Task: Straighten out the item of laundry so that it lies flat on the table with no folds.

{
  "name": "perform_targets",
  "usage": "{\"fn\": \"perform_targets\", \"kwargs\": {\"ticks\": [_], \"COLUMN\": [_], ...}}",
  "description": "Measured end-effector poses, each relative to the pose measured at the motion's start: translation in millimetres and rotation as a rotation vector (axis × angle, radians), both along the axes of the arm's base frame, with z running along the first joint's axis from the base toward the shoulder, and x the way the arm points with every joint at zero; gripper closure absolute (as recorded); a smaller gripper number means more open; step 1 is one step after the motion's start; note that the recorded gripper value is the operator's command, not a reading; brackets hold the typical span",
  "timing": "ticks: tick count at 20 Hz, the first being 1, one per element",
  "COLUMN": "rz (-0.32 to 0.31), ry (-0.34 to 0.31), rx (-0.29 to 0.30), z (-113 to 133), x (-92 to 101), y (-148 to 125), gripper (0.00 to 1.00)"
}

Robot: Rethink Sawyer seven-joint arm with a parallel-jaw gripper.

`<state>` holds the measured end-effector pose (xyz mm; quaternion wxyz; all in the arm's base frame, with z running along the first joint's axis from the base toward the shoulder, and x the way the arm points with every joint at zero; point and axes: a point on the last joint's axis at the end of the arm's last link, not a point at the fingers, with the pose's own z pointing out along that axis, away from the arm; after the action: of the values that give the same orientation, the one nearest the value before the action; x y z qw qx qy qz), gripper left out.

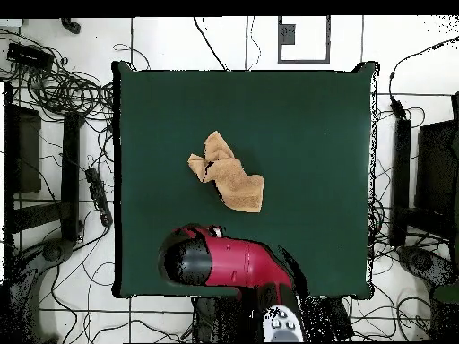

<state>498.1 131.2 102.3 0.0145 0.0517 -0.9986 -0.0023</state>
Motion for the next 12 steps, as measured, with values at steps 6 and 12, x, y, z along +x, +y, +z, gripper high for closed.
{"fn": "perform_targets", "kwargs": {"ticks": [6,12], "rz": [-0.018,-0.048], "ry": [-0.003,-0.029], "rx": [0.007,0.015], "z": [-58,-106], "x": [9.5,9.8], "y": [-8,-20], "gripper": [0.0,0.0]}}
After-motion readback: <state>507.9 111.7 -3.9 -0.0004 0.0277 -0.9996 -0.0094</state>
